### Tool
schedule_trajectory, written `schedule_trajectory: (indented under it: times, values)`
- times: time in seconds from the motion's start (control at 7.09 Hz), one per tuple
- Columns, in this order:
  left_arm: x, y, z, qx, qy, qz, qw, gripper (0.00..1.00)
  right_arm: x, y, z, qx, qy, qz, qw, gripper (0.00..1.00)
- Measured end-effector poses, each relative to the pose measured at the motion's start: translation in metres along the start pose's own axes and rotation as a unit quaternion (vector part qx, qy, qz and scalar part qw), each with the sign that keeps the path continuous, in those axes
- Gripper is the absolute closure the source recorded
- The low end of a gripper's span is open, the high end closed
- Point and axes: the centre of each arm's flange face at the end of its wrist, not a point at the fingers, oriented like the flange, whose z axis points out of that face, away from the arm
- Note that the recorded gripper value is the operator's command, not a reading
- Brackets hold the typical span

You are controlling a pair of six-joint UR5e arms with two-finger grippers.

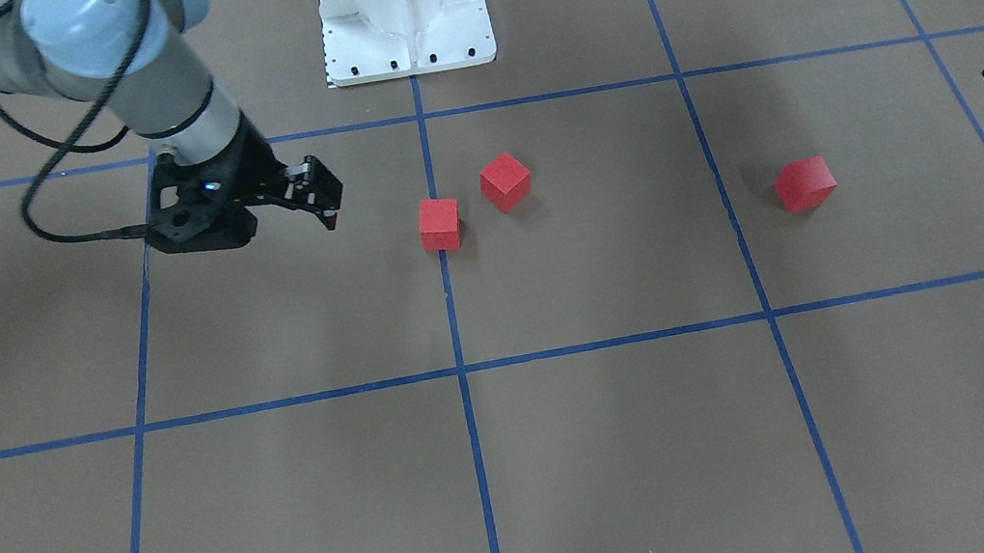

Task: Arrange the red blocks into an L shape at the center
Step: 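Raise the right gripper away while the left arm reaches toward the middle cube, then lower the left gripper onto the middle red cube and grasp it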

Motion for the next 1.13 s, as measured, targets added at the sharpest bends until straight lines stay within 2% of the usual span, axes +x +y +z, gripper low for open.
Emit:
schedule_trajectory:
  times: [0.28, 0.42, 0.7, 0.99, 1.13]
  values:
    - [0.126, -0.003, 0.027, -0.019, 0.022, -0.033, 0.9990, 0.00, 0.092, -0.047, -0.023, 0.004, 0.019, -0.042, 0.9989, 0.01]
    - [0.196, 0.002, 0.052, -0.023, 0.020, -0.060, 0.9977, 0.01, 0.129, -0.064, -0.025, 0.005, 0.034, -0.064, 0.9974, 0.00]
    - [0.310, 0.034, 0.106, -0.025, 0.009, -0.108, 0.9938, 0.00, 0.170, -0.080, -0.022, 0.004, 0.053, -0.083, 0.9951, 0.01]
    - [0.380, 0.080, 0.153, -0.045, -0.003, -0.214, 0.9757, 0.00, 0.177, -0.084, -0.019, 0.003, 0.059, -0.085, 0.9947, 0.00]
    - [0.401, 0.097, 0.178, -0.049, -0.013, -0.236, 0.9703, 0.00, 0.178, -0.085, -0.018, 0.003, 0.060, -0.084, 0.9947, 0.01]
